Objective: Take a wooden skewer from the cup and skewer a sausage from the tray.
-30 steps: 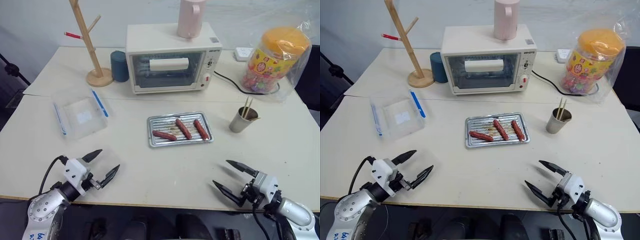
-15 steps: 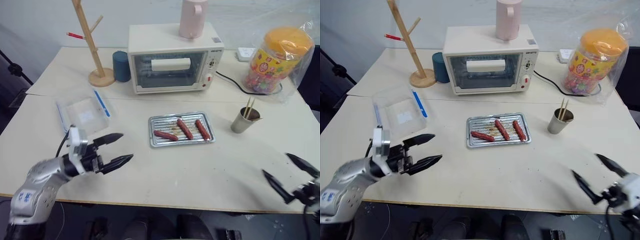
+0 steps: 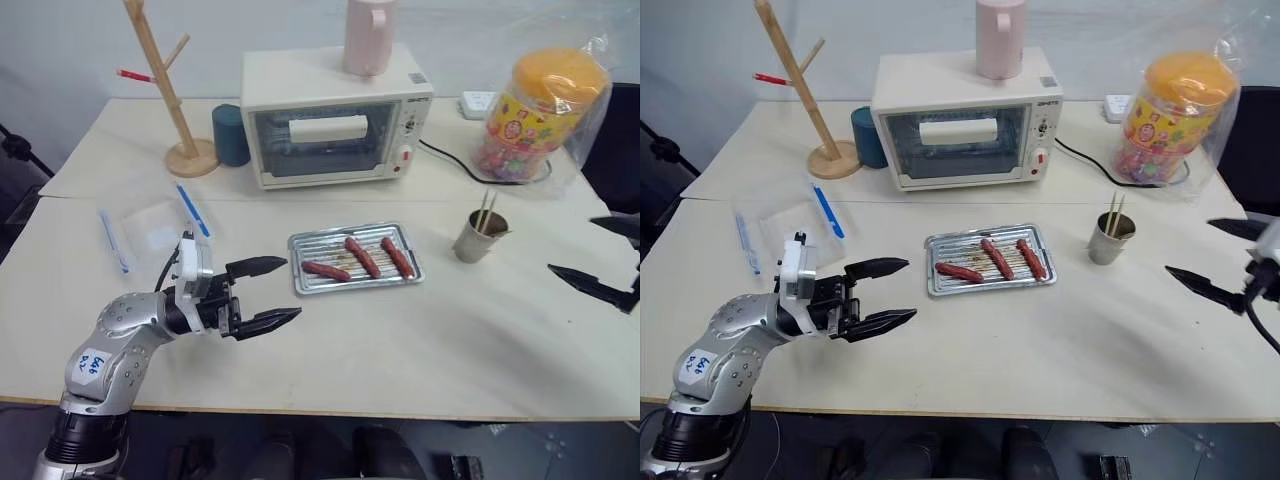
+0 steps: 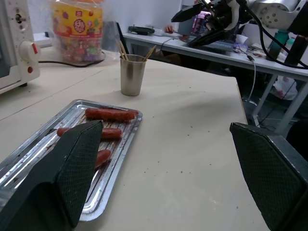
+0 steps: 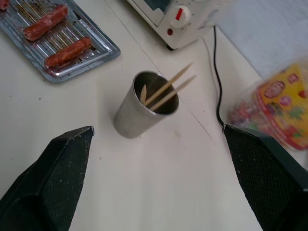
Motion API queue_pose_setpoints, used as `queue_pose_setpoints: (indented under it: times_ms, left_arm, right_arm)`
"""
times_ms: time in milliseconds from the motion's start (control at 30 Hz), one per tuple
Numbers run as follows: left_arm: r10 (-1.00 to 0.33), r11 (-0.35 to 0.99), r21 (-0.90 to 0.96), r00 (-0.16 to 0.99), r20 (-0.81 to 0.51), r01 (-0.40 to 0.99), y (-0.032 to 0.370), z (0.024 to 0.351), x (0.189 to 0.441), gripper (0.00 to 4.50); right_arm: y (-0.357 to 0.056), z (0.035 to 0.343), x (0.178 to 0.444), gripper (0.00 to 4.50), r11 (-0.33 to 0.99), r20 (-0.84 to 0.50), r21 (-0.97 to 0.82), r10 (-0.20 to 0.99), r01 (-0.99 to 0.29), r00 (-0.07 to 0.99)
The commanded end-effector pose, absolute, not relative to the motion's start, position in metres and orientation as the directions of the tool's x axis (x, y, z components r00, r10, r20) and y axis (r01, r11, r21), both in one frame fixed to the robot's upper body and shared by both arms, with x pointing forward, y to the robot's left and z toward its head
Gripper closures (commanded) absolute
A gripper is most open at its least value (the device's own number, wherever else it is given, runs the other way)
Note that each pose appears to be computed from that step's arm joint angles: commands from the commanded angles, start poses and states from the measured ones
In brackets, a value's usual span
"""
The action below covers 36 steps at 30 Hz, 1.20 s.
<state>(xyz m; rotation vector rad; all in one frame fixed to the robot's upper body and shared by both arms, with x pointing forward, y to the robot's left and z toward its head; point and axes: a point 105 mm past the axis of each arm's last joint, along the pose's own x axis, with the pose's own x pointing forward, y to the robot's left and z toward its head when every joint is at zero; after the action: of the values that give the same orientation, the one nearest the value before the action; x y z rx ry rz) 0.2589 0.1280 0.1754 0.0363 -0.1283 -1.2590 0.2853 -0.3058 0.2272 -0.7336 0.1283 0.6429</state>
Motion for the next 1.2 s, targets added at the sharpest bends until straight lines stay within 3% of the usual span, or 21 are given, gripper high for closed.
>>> queue_pose_setpoints:
  times_ms: [33,233,333,767,833,1067,1200]
  left_arm:
    - [-0.957,0.285,0.14,0.275,0.089,0.948,0.12,0.183,0.251,0.05]
    - [-0.946,0.323,0.134,0.314,0.084,0.937,0.124,0.18,0.248,0.05]
    - [-0.942,0.334,0.132,0.325,0.082,0.933,0.126,0.179,0.246,0.0]
    - [-0.937,0.348,0.138,0.339,0.082,0.927,0.124,0.179,0.245,0.0]
    - [-0.937,0.347,0.138,0.338,0.083,0.928,0.123,0.179,0.245,0.0]
    - [-0.939,0.341,0.139,0.331,0.09,0.93,0.12,0.178,0.248,0.0]
    - [-0.939,0.342,0.139,0.331,0.093,0.929,0.12,0.176,0.25,0.0]
  right_arm:
    - [-0.296,0.233,0.303,0.0,0.507,-0.425,-0.598,0.456,-0.621,0.782]
    - [-0.276,0.224,0.328,0.0,0.434,-0.522,-0.58,0.452,-0.69,0.723]
    - [-0.275,0.225,0.331,0.54,0.43,-0.529,-0.573,0.456,-0.698,0.715]
    - [-0.284,0.228,0.335,4.09,0.424,-0.536,-0.588,0.434,-0.689,0.724]
    - [-0.286,0.229,0.335,4.46,0.428,-0.534,-0.588,0.432,-0.686,0.727]
    - [-0.294,0.243,0.335,4.46,0.457,-0.505,-0.597,0.425,-0.659,0.752]
    - [-0.296,0.273,0.324,4.46,0.463,-0.465,-0.59,0.474,-0.661,0.747]
